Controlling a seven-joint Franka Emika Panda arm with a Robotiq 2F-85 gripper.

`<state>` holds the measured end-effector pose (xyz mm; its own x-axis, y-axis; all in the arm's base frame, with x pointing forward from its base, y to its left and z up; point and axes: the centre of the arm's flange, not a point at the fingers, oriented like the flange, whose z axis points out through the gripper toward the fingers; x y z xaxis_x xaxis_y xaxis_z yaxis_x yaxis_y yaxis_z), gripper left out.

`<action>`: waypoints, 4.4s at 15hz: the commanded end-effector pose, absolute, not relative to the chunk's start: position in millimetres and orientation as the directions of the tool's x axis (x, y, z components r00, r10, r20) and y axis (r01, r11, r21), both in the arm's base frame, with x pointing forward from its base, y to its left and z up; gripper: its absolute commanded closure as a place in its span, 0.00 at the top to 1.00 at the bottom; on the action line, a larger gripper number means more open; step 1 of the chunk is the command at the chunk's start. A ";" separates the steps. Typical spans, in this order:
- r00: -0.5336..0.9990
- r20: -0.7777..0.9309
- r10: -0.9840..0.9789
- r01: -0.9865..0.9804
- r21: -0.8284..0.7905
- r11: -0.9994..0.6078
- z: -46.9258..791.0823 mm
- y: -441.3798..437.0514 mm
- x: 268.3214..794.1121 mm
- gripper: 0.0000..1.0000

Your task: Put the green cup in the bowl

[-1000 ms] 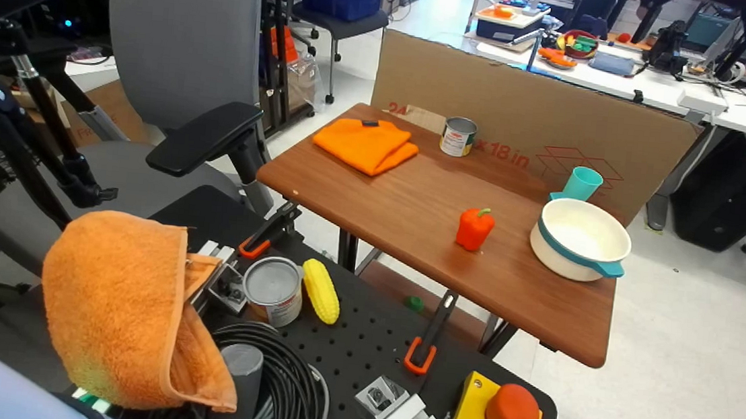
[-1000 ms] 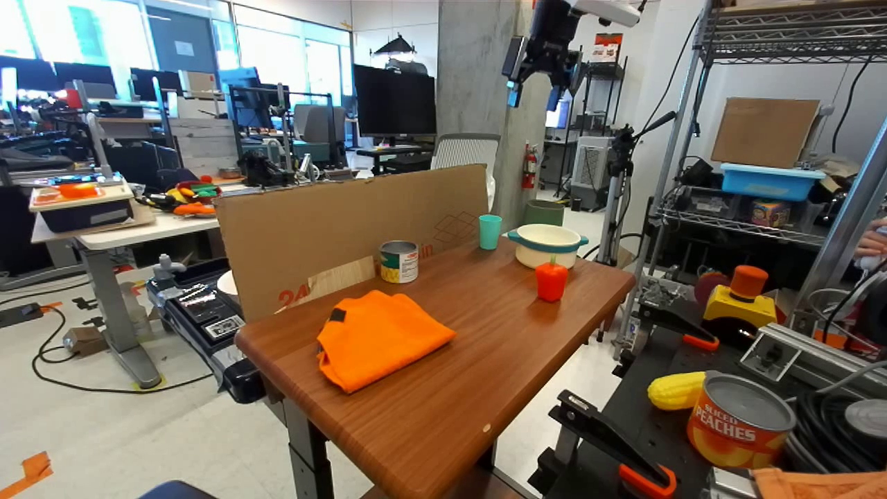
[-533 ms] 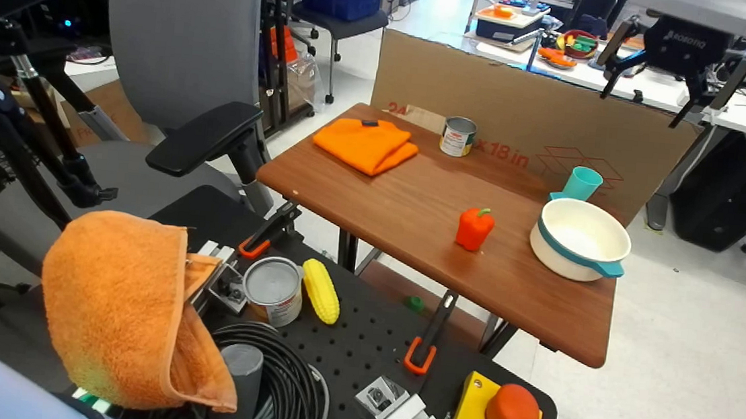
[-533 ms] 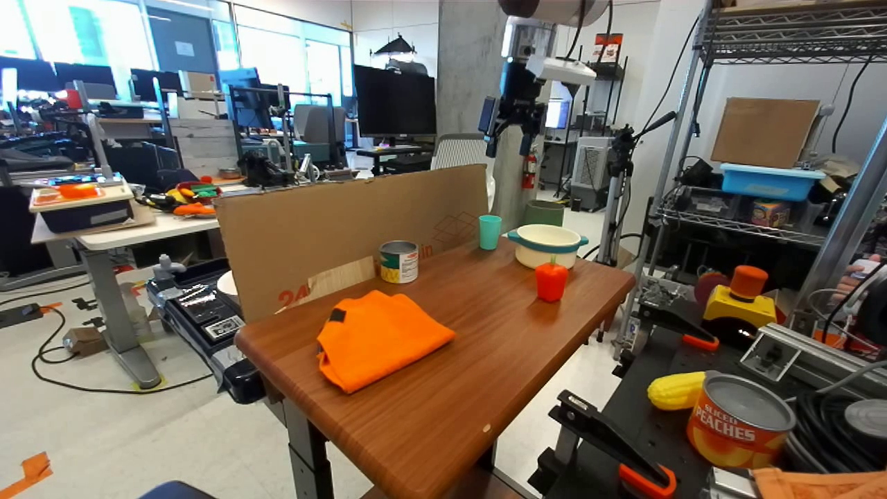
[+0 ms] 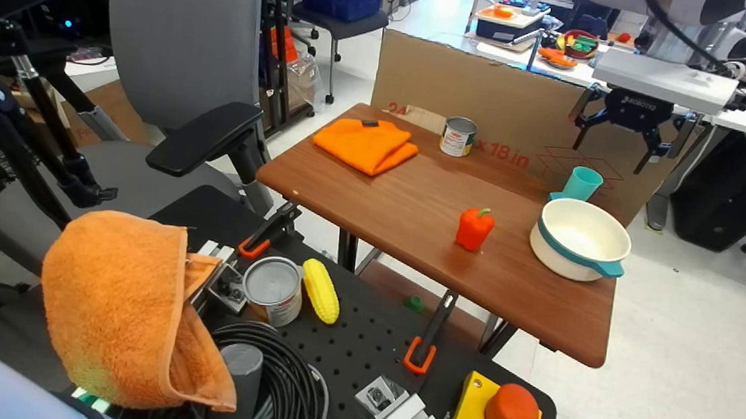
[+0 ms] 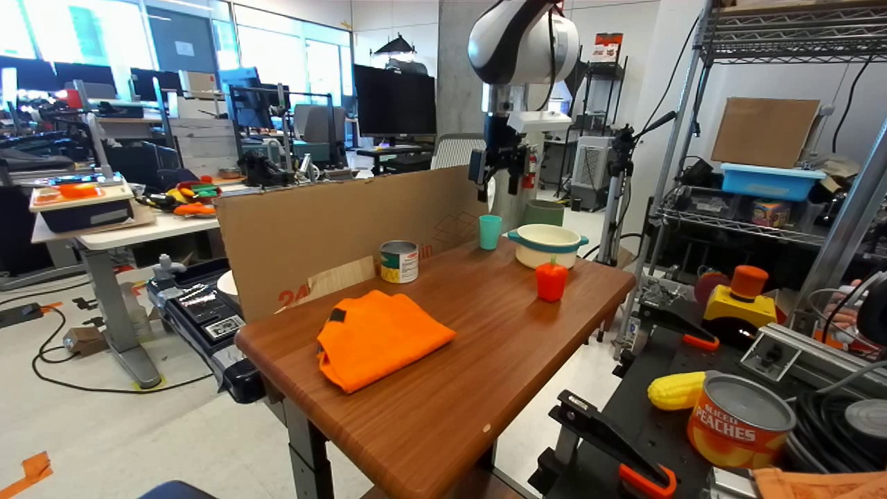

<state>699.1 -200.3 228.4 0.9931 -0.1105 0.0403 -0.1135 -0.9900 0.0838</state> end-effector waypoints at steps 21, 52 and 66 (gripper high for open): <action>0.995 -0.097 -0.027 -0.015 0.127 -0.992 221.4 -205.3 728.9 0.12; 0.969 -0.246 0.011 0.058 0.184 -0.981 212.3 -203.5 601.1 0.12; 0.964 -0.263 -0.050 0.009 0.219 -0.976 172.2 -212.5 624.9 0.12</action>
